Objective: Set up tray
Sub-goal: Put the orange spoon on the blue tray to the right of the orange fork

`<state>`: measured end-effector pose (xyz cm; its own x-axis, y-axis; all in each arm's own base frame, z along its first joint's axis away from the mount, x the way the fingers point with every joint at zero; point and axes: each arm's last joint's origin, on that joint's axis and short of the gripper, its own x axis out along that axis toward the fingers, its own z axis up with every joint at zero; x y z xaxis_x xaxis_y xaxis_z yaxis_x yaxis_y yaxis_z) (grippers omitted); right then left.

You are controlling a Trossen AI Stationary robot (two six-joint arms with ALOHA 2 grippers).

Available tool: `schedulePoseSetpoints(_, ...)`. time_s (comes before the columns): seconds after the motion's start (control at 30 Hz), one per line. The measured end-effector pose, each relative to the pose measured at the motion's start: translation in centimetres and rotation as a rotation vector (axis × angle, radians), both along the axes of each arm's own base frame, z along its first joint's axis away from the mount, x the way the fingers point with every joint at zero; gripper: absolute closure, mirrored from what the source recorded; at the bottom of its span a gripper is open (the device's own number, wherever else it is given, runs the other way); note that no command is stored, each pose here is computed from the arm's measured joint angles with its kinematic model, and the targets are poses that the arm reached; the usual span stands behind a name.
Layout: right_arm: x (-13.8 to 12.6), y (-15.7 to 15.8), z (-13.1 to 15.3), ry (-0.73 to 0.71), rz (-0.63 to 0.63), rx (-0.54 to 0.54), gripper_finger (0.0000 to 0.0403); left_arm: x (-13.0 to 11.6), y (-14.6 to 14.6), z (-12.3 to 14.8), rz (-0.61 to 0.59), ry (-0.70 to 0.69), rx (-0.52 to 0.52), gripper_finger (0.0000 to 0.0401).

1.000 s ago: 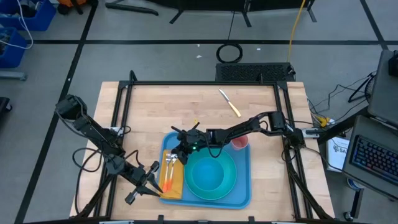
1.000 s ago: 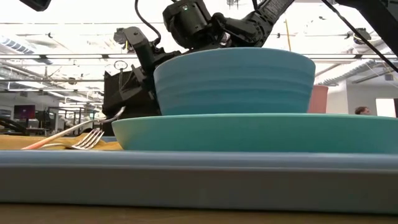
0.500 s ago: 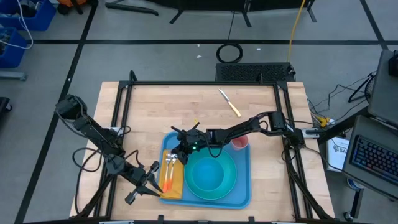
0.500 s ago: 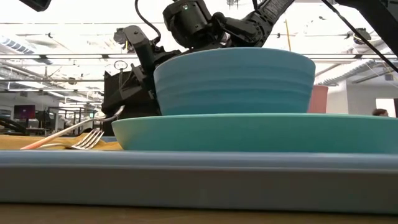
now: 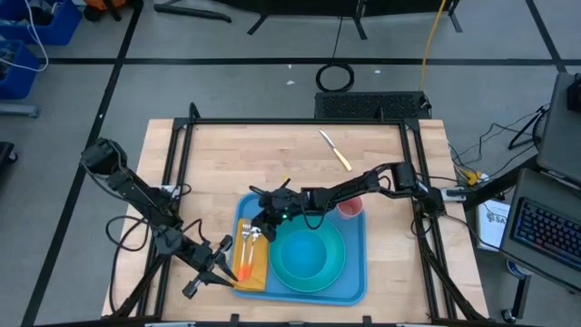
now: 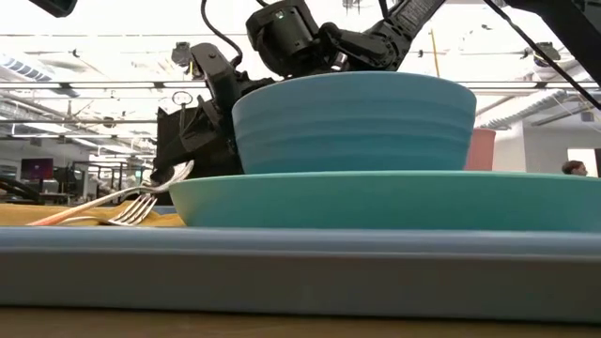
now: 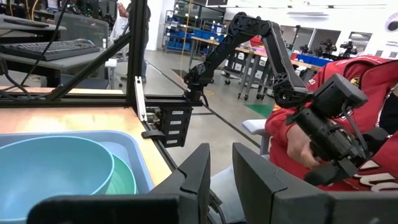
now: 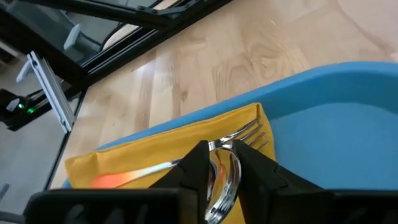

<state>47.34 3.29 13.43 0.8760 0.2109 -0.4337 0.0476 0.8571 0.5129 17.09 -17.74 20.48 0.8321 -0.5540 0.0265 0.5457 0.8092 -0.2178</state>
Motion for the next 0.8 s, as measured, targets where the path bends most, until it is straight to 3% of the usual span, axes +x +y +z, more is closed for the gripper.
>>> schedulePoseSetpoints(0.8,0.25,-0.07,0.5,-0.094,0.048,-0.175,0.0336,-0.01,0.0,-0.02,0.0,0.001,0.001,0.0329)
